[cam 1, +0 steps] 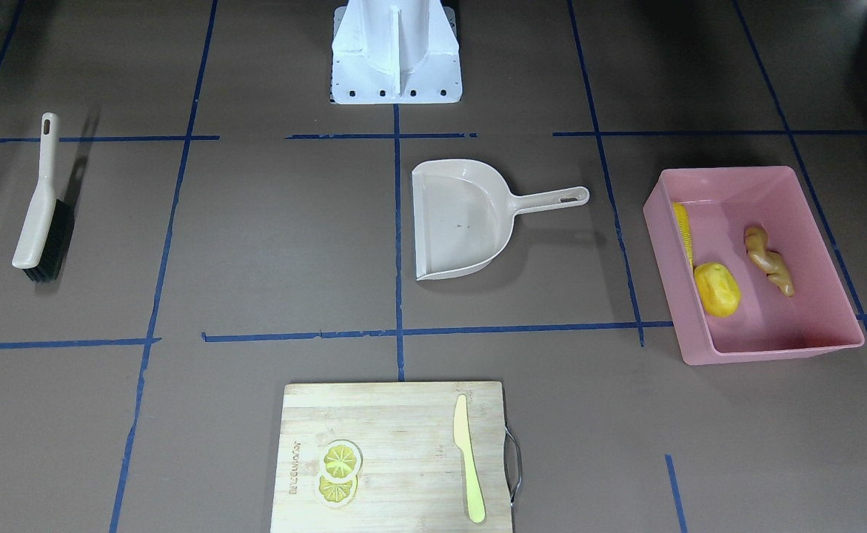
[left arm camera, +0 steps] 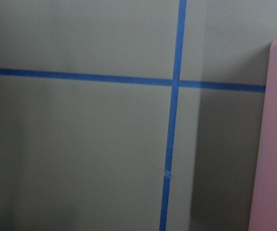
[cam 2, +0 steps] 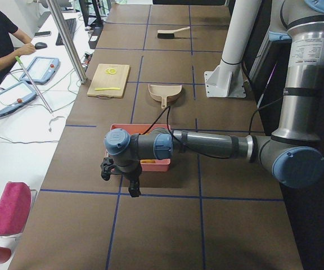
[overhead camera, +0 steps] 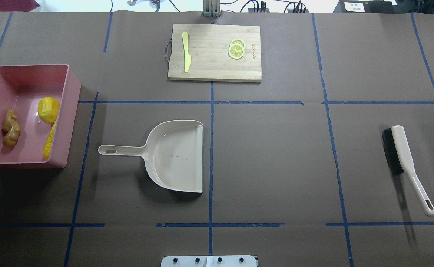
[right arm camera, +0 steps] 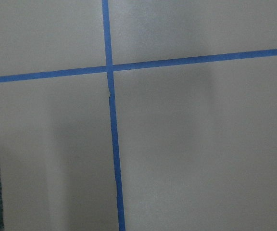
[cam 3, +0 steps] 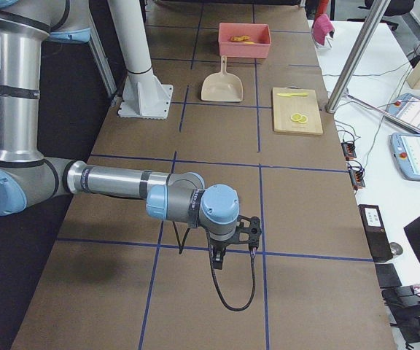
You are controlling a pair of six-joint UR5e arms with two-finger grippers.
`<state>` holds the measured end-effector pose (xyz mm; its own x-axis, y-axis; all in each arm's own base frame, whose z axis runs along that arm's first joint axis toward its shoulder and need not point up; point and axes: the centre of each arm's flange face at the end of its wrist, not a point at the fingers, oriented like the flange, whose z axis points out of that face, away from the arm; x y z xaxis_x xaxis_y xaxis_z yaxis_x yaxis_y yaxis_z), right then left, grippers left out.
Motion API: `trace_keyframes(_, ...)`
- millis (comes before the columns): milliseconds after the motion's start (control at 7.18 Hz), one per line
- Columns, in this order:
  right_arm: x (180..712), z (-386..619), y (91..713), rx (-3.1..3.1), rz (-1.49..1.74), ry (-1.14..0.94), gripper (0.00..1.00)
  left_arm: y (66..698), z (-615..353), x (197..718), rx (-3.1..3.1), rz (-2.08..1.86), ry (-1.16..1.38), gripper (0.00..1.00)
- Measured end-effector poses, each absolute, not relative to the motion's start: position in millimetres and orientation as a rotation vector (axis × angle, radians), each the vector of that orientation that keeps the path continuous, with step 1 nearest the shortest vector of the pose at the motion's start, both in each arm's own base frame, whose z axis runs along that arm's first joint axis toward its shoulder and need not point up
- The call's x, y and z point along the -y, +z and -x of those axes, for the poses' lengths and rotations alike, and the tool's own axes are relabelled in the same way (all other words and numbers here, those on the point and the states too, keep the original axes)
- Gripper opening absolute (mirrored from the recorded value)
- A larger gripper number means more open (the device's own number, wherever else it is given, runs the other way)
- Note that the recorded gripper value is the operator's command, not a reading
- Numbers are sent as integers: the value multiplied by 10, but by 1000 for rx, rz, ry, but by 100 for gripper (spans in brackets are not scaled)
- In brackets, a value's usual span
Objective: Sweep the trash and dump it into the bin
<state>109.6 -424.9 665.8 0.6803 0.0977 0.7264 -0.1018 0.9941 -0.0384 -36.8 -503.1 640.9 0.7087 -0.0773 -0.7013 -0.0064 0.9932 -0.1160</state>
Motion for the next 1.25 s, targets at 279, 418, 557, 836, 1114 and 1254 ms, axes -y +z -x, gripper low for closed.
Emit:
trace_keyframes(279,4352,-1109,6574,812,-17,121,100,6583,482,4870,-836,83,-28,100)
trace_keyframes(418,4395,-1114,6537,811,-24,119,100,6694,502,4815,-854,82,-30,100)
trace_keyframes(557,4416,-1117,6517,811,-27,120,100,6748,512,4791,-860,86,-41,100)
trace_keyframes(836,4427,-1118,6501,812,-17,149,100,6796,522,4760,-856,91,-51,100)
trace_keyframes(1114,4425,-1119,6522,811,-9,161,100,6822,547,4752,-828,83,-47,100)
trace_keyframes(1254,4423,-1120,6539,809,-6,162,100,6826,556,4753,-817,80,-46,100)
